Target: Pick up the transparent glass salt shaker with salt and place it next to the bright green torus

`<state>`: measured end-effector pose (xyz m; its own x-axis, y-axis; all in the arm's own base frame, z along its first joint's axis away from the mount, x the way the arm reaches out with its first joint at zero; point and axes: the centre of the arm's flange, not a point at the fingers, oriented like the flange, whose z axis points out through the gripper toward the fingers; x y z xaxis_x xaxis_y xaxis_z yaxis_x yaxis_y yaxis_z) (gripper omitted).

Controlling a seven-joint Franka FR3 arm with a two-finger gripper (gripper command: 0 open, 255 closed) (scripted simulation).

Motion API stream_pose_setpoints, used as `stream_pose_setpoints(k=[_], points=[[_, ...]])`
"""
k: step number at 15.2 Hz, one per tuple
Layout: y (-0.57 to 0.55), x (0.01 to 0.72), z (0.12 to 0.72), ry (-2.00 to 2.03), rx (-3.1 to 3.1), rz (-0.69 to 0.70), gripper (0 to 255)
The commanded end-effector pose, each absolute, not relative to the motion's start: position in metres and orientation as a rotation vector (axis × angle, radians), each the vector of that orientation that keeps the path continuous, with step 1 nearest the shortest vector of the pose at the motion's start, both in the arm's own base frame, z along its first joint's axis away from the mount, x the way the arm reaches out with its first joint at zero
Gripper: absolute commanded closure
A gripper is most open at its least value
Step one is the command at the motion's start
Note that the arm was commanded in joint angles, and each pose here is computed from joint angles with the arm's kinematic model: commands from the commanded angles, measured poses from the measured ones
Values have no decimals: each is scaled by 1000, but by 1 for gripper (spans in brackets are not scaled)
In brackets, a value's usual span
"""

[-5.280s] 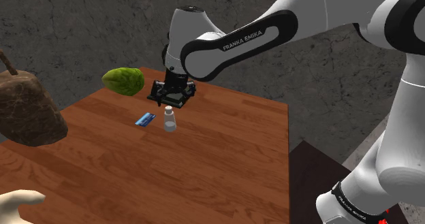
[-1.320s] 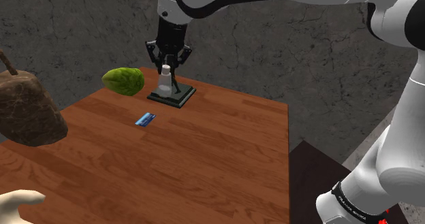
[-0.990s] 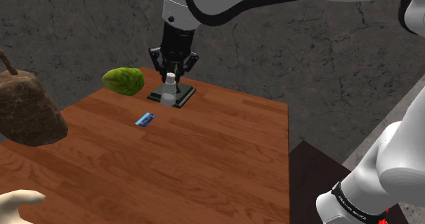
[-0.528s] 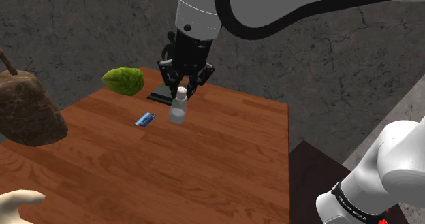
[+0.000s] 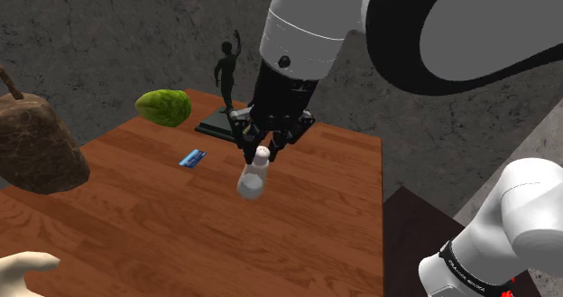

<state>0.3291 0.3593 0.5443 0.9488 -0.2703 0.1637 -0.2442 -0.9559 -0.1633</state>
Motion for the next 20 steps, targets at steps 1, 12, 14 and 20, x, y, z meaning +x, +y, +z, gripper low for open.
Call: stream_pose_setpoints(k=[1, 12, 14, 20], points=[[366, 303, 543, 395, -2961, -278, 255], [398, 162, 544, 395, -2961, -278, 255], [404, 136, 544, 395, -2961, -278, 255], [413, 97, 528, 395, -2961, -278, 255]])
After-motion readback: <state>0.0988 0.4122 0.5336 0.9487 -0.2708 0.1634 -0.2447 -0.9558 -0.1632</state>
